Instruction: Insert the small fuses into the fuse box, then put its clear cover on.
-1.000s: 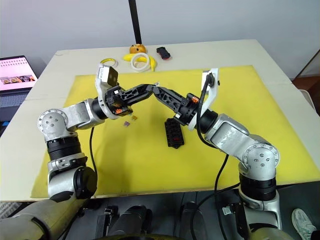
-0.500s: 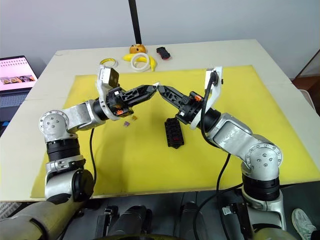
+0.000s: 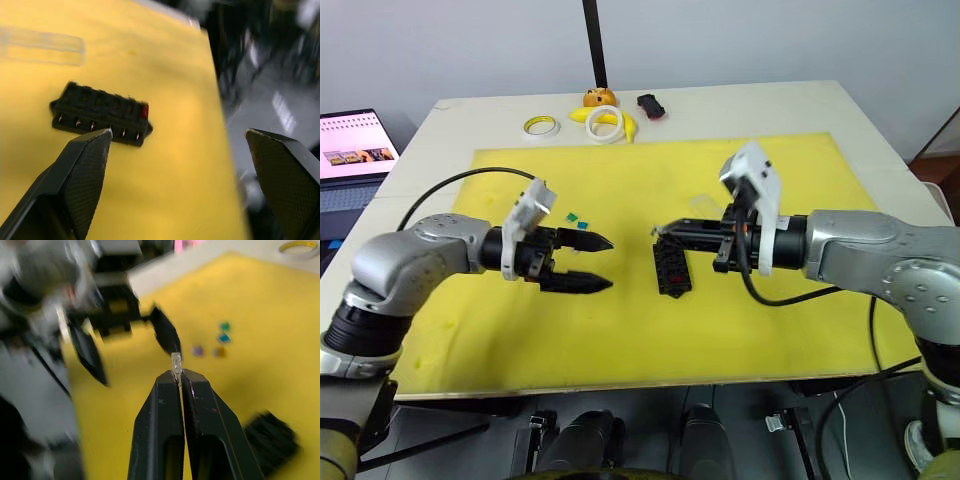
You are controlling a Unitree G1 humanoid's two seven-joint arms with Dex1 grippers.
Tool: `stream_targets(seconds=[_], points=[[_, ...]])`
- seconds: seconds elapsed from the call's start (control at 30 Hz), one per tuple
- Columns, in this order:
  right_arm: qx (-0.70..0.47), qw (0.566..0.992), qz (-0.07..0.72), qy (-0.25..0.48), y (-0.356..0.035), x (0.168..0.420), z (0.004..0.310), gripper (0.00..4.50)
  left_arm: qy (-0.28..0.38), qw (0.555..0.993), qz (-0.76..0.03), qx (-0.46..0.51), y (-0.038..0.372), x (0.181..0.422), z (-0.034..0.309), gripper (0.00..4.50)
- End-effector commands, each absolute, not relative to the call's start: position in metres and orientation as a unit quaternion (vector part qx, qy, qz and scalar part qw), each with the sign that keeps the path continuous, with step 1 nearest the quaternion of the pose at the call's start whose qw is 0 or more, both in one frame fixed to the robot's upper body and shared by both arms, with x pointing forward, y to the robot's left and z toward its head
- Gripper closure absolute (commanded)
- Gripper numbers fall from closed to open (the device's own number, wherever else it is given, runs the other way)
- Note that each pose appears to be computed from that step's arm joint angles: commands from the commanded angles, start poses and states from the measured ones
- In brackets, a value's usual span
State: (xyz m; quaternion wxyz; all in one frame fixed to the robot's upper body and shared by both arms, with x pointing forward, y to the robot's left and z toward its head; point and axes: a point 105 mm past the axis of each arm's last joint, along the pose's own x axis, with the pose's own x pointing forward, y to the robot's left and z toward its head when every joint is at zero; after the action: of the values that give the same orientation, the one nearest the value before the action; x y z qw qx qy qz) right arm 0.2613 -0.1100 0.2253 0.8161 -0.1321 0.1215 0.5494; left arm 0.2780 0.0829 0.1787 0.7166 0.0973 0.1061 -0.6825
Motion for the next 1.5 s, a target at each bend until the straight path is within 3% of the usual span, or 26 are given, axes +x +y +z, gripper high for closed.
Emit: stream_targets(seconds=[0.03,0.37,1.5], points=[[-0.256,0.776,0.571,0.083,-0.113,0.268,0.219,4.50,0.050,0.711,-0.682,0.162,0.076,0.284,0.176,0.04],[-0.353,0.717,0.597,0.066,-0.117,0.289,0.187,4.50,0.003,0.712,-0.669,0.214,0.056,0.300,0.153,0.04],[-0.389,0.686,0.610,0.081,-0.120,0.308,0.174,4.50,0.005,0.715,-0.665,0.213,0.045,0.299,0.143,0.04]])
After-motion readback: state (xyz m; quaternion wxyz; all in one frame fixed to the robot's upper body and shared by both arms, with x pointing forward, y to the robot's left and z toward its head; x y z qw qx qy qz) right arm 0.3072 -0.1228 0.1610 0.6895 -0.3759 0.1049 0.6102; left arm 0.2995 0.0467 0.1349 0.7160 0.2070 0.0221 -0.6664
